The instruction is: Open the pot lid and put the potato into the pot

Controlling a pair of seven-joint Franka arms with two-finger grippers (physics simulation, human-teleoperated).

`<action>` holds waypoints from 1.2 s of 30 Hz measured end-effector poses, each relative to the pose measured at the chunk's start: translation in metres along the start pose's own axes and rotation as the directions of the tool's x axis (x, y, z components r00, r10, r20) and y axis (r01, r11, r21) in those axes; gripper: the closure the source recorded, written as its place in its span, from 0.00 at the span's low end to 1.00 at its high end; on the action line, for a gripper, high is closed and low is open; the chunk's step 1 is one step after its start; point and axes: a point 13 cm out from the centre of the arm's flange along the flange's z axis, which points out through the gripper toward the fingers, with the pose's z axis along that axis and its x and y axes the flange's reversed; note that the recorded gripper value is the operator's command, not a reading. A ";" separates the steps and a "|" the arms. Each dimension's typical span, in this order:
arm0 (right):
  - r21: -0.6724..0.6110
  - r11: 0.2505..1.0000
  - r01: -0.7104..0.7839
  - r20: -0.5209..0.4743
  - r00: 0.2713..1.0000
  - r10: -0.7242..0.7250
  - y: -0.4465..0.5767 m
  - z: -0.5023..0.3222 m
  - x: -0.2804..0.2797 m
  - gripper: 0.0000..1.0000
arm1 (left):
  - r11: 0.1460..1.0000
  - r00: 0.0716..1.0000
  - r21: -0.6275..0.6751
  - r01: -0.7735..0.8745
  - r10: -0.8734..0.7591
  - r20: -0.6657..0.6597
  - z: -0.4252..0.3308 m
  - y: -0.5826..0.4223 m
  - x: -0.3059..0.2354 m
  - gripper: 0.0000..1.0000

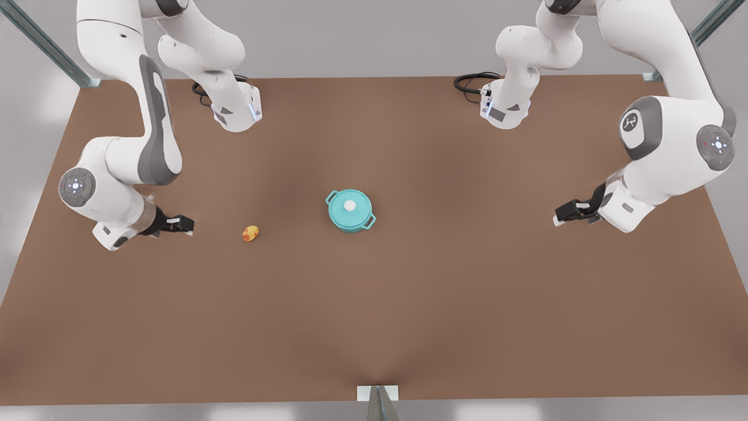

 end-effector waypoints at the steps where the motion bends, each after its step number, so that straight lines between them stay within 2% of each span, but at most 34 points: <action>1: 0.002 1.000 -0.004 0.032 0.999 0.004 -0.003 -0.004 -0.008 0.00 | 1.000 1.000 0.001 0.001 -0.001 0.006 0.000 -0.001 -0.001 0.00; 5: 0.008 1.000 -0.011 0.114 0.993 0.010 -0.006 -0.013 -0.027 0.00 | 1.000 1.000 -0.011 -0.022 0.022 -0.006 0.019 -0.018 -0.004 0.00; 7: 0.003 1.000 -0.023 0.146 0.989 0.022 -0.001 -0.025 -0.036 0.00 | 0.992 0.992 -0.042 -0.118 0.116 -0.039 0.045 -0.075 0.010 0.00; 11: -0.012 0.999 0.050 0.156 0.987 -0.048 0.137 -0.025 -0.037 0.00 | 0.907 0.907 -0.080 -0.414 0.402 -0.126 0.141 -0.298 0.104 0.00; 14: -0.023 1.000 0.020 0.140 0.990 -0.017 0.190 -0.012 -0.031 0.00 | 0.864 0.873 -0.151 -0.481 0.456 -0.174 0.219 -0.356 0.169 0.00; 16: -0.016 0.998 -0.059 0.107 0.992 0.061 0.179 0.007 -0.028 0.00 | 0.862 0.881 -0.192 -0.469 0.442 -0.168 0.267 -0.374 0.190 0.00; 22: 0.039 0.964 -0.263 -0.027 0.964 0.265 0.141 0.102 0.027 0.00 | 0.918 0.943 -0.216 -0.332 0.326 -0.062 0.330 -0.409 0.196 0.00; 27: 0.035 0.921 -0.389 -0.022 0.921 0.390 0.136 0.139 0.039 0.00 | 0.941 0.966 -0.223 -0.253 0.259 -0.003 0.366 -0.424 0.221 0.00; 36: 0.009 0.835 -0.550 0.016 0.835 0.550 0.119 0.213 0.049 0.00 | 0.984 0.990 -0.155 -0.090 0.106 0.097 0.371 -0.449 0.218 0.00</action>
